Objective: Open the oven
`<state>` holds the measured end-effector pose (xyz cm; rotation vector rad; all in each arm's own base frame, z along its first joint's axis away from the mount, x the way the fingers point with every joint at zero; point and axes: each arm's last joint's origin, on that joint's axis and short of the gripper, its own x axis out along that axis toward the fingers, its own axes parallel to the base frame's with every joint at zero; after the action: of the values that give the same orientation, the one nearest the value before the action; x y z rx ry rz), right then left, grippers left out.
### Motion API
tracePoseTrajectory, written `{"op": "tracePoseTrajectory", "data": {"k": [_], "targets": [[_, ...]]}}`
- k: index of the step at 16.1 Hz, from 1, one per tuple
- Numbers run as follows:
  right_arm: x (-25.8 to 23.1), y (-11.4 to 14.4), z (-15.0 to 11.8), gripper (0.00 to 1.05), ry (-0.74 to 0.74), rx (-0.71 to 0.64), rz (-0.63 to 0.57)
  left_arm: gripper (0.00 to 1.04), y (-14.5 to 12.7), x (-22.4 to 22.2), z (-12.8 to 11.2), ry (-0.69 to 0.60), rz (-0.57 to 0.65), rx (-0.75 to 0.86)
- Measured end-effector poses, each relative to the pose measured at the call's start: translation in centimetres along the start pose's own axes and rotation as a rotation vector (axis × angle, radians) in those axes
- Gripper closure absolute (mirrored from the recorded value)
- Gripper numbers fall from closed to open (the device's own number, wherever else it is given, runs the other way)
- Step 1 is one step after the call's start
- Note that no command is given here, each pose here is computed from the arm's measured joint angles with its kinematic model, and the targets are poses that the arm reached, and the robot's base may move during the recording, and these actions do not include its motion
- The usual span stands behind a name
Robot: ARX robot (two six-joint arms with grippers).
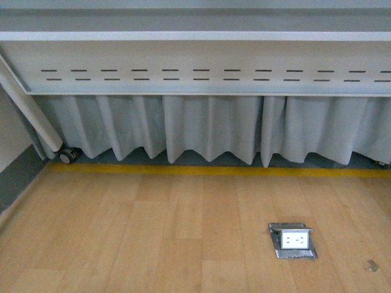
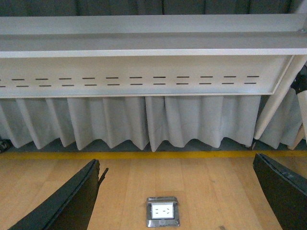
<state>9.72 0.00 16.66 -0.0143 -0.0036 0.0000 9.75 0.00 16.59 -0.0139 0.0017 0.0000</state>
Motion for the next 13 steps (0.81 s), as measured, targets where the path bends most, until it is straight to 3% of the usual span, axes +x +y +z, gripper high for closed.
{"op": "tracePoseTrajectory", "data": {"k": [13], "targets": [[0.00, 0.00, 0.00, 0.06, 0.000, 0.000, 0.000, 0.07, 0.00, 0.00, 0.00, 0.000, 0.000, 0.000]]}}
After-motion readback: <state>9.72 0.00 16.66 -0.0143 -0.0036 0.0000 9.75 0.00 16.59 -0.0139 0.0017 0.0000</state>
